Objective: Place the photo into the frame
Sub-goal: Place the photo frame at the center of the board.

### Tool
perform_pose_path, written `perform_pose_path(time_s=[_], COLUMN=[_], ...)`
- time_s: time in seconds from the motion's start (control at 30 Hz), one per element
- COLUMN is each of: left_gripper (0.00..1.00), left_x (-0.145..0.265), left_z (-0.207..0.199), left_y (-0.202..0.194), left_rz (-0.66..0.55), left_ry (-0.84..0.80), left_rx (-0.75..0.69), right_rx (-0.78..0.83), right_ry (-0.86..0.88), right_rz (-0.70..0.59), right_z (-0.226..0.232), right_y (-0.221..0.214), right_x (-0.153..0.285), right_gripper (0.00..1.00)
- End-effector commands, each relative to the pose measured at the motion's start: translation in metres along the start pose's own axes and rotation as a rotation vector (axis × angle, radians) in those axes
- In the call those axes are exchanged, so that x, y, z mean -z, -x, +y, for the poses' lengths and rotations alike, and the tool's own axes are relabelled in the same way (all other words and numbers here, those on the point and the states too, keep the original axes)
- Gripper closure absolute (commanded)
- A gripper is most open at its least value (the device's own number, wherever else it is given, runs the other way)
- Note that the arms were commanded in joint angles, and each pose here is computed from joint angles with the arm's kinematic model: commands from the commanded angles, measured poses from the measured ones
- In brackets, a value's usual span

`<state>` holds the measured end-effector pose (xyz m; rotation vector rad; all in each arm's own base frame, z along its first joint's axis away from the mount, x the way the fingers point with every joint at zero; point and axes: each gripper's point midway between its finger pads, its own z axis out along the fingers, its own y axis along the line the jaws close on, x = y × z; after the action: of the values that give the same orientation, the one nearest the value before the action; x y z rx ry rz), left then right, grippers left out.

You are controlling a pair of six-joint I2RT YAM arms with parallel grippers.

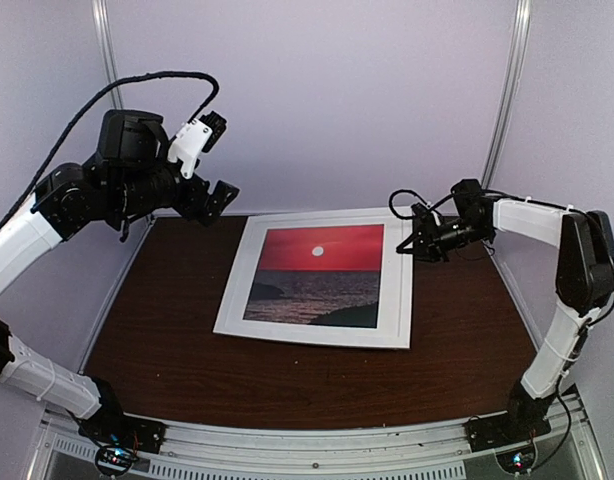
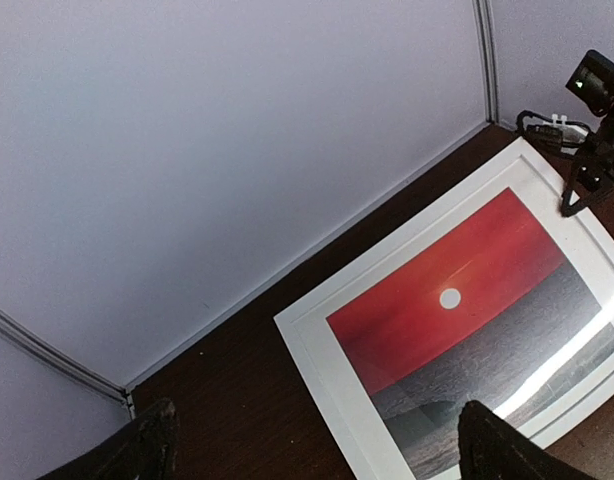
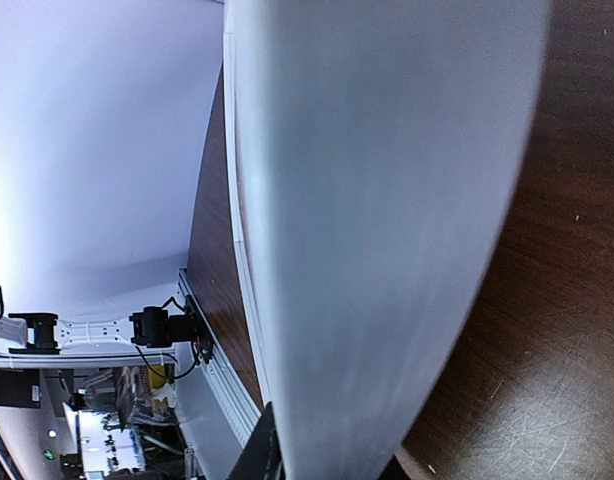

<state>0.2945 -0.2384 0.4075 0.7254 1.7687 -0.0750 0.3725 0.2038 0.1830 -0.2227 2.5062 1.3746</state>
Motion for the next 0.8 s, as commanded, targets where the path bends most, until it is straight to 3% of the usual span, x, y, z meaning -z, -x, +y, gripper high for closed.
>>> perform_pose_path(time_s=[0.0,0.37,0.77], left_gripper=[0.02,0.02,0.02], left_x=[-0.012,-0.027,-0.028], left_z=[-0.011,-0.031,-0.034], left_y=[-0.008,-0.034,-0.045], left_rz=[0.013,0.076,0.094], left_ry=[-0.038,-0.097,-0.097], left_rx=[0.037,0.063,0.069], right_rx=[0.029,-0.109,-0.218], right_ry=[-0.013,0.106,0.098], right_rz=[0.012,0.082,0.072], right_z=[-0.027,-0.077,-0.115], right_y=[0.013,0.021,0.021], right_x=[-0.018,-0.064,-0.077], right_gripper=[1.00,1.00,0.77])
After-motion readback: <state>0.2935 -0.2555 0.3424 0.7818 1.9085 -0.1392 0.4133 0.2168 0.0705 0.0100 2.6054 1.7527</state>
